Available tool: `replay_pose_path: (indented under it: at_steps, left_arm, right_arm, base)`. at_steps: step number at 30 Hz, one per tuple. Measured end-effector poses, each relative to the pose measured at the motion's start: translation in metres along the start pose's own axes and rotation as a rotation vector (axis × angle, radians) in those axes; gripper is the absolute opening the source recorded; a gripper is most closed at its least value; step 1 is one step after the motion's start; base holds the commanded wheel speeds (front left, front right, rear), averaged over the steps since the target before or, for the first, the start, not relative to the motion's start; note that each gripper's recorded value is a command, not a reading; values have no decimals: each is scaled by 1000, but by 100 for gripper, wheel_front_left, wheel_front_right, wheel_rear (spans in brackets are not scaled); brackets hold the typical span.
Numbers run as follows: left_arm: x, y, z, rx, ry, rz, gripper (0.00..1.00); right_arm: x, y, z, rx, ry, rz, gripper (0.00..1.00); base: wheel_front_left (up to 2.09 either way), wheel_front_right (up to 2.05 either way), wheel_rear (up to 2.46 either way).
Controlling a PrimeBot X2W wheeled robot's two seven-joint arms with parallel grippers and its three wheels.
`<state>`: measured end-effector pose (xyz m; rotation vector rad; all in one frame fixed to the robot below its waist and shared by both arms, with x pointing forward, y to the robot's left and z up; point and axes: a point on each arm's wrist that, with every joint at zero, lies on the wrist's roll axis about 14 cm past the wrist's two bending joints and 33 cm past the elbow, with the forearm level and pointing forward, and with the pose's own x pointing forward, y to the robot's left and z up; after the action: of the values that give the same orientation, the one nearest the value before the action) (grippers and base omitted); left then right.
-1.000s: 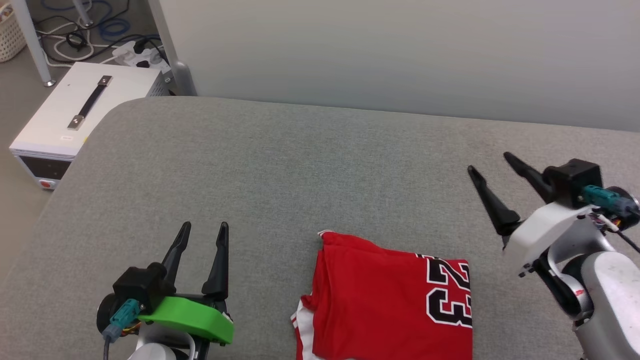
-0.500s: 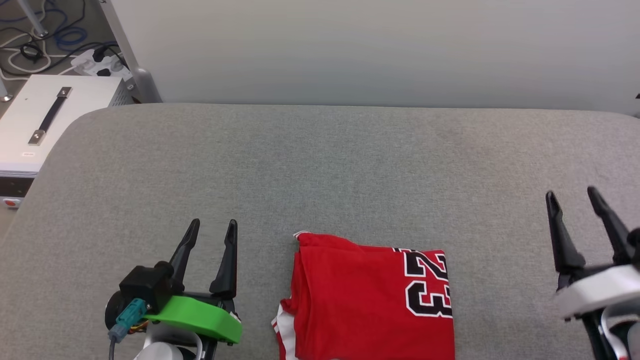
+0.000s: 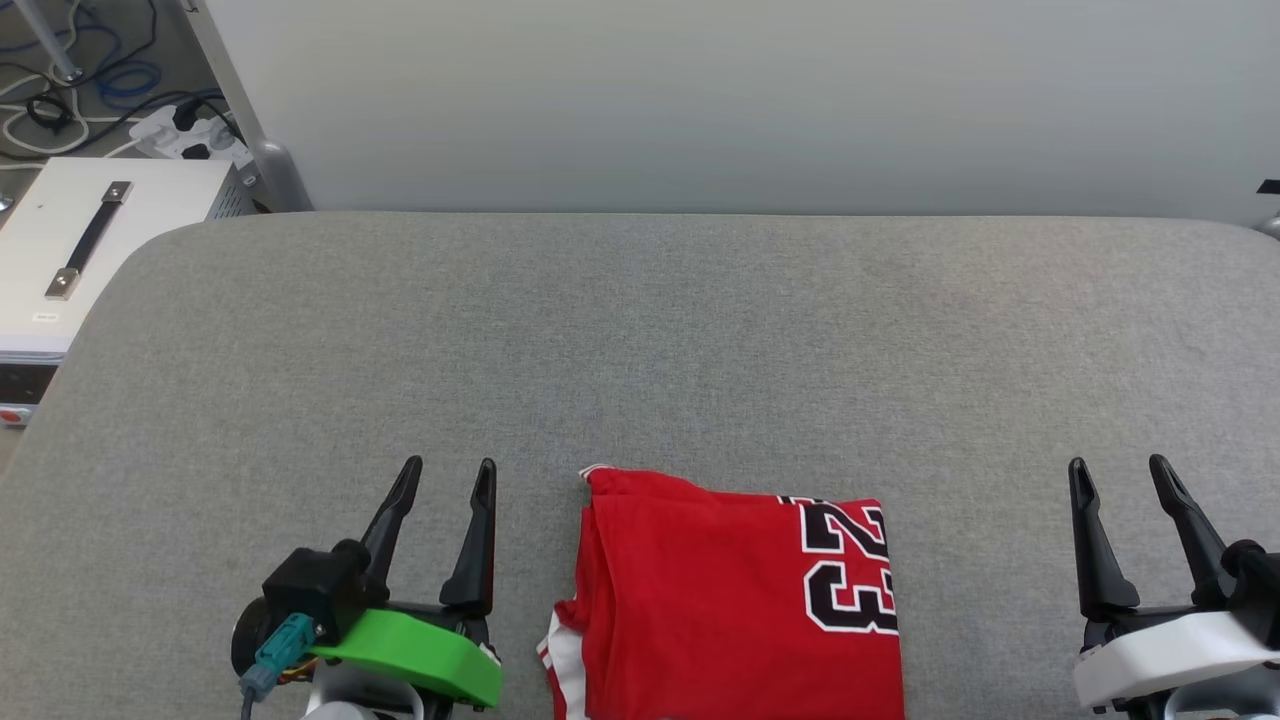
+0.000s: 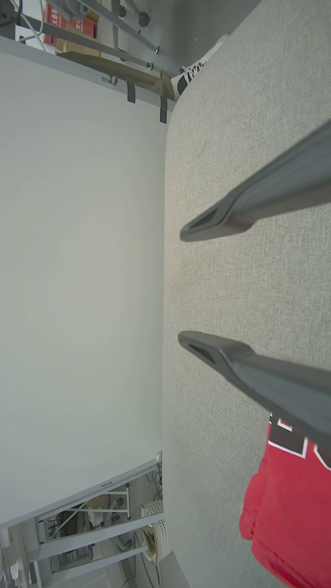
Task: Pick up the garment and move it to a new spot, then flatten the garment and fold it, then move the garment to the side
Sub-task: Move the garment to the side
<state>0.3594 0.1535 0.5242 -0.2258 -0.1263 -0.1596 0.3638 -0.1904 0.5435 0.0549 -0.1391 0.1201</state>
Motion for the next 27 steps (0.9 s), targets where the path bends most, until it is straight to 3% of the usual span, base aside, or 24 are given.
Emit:
replay_pose_path:
  at_steps: [11,14,21,27]
  left_arm:
    - [-1,0,0,4,0,1,100]
    - [-1,2,-3,4,9,6,100]
    - [2,9,-15,9,47,22,100]
    - [11,9,-24,6,71,17,100]
  right_arm:
    - [2,8,-15,0,84,37,100]
    - [-1,19,-44,-3,269,88,100]
    - [-19,55,-86,120,749,217,100]
    - [-16,72,-102,90,942,284,100]
  base:
    - [0,0,0]
    - [0,0,0]
    - [0,0,0]
    - [0,0,0]
